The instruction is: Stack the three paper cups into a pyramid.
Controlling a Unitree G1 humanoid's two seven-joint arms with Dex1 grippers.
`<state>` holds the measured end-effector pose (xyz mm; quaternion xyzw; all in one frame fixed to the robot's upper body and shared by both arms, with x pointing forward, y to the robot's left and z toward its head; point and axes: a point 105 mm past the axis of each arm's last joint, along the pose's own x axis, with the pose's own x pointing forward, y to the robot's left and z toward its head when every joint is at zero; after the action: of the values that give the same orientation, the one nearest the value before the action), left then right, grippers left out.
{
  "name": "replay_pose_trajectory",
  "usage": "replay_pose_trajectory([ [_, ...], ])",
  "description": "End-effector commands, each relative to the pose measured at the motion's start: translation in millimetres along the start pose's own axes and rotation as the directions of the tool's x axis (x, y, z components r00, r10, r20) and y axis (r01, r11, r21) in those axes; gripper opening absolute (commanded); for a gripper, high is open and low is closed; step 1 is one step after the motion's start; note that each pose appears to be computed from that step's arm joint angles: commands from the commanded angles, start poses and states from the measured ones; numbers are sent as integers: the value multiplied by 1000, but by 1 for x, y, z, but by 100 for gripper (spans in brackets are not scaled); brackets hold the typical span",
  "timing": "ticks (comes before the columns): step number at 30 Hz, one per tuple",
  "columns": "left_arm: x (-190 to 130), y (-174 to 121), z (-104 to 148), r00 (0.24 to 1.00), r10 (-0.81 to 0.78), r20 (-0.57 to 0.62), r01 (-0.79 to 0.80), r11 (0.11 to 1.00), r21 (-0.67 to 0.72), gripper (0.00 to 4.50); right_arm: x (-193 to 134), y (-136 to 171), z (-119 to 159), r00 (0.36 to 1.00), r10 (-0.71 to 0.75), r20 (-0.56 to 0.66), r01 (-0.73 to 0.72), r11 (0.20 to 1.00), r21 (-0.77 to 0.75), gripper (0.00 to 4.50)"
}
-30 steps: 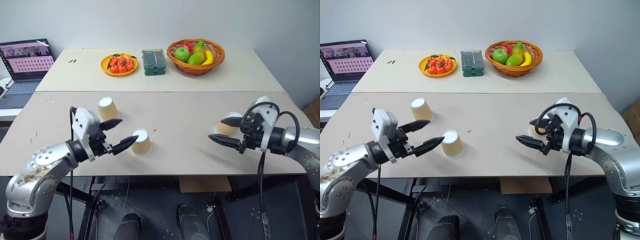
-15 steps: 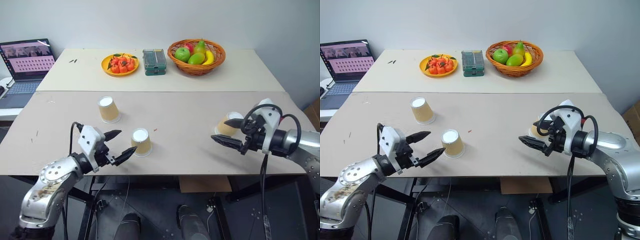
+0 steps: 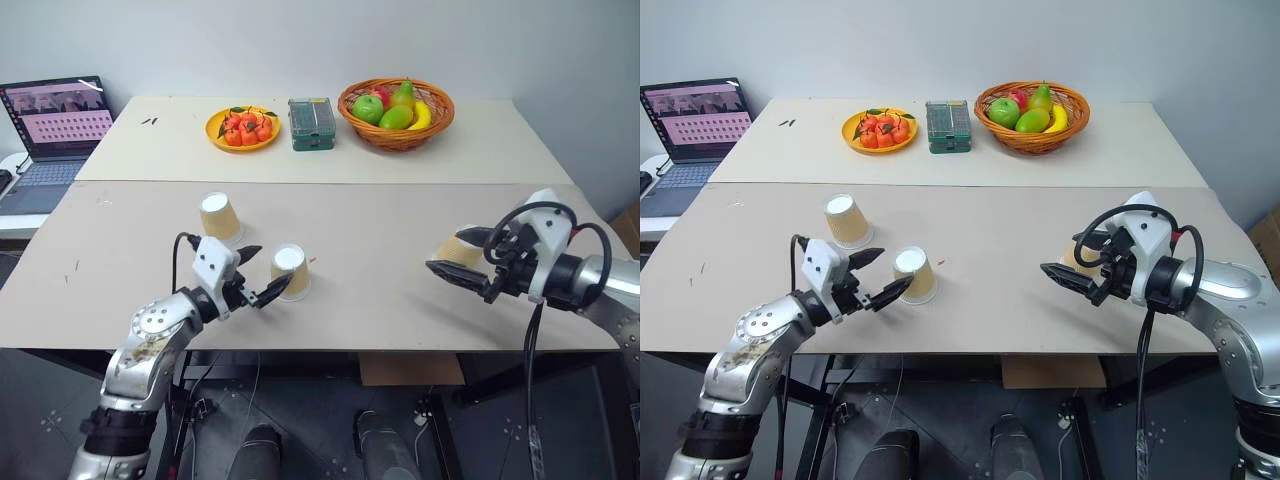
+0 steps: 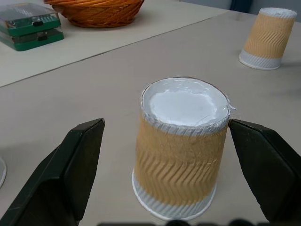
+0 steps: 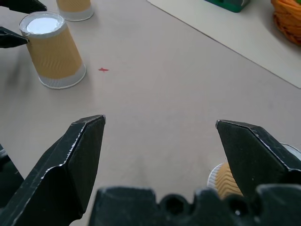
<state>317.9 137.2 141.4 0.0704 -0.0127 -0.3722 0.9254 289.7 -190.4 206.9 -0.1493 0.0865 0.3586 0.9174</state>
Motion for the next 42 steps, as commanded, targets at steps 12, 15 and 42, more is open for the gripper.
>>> replay_pose_trajectory([
  [12,12,-1,7,997,-49,57,47,999,23,216,-11,-3,13,997,-60,41,61,998,-34,450],
  [15,16,3,8,998,-33,49,31,998,51,197,-12,-3,13,997,-62,42,63,997,-34,450],
  [42,116,-16,34,898,-429,93,427,903,38,197,-17,3,14,985,-151,85,152,988,-14,450],
])
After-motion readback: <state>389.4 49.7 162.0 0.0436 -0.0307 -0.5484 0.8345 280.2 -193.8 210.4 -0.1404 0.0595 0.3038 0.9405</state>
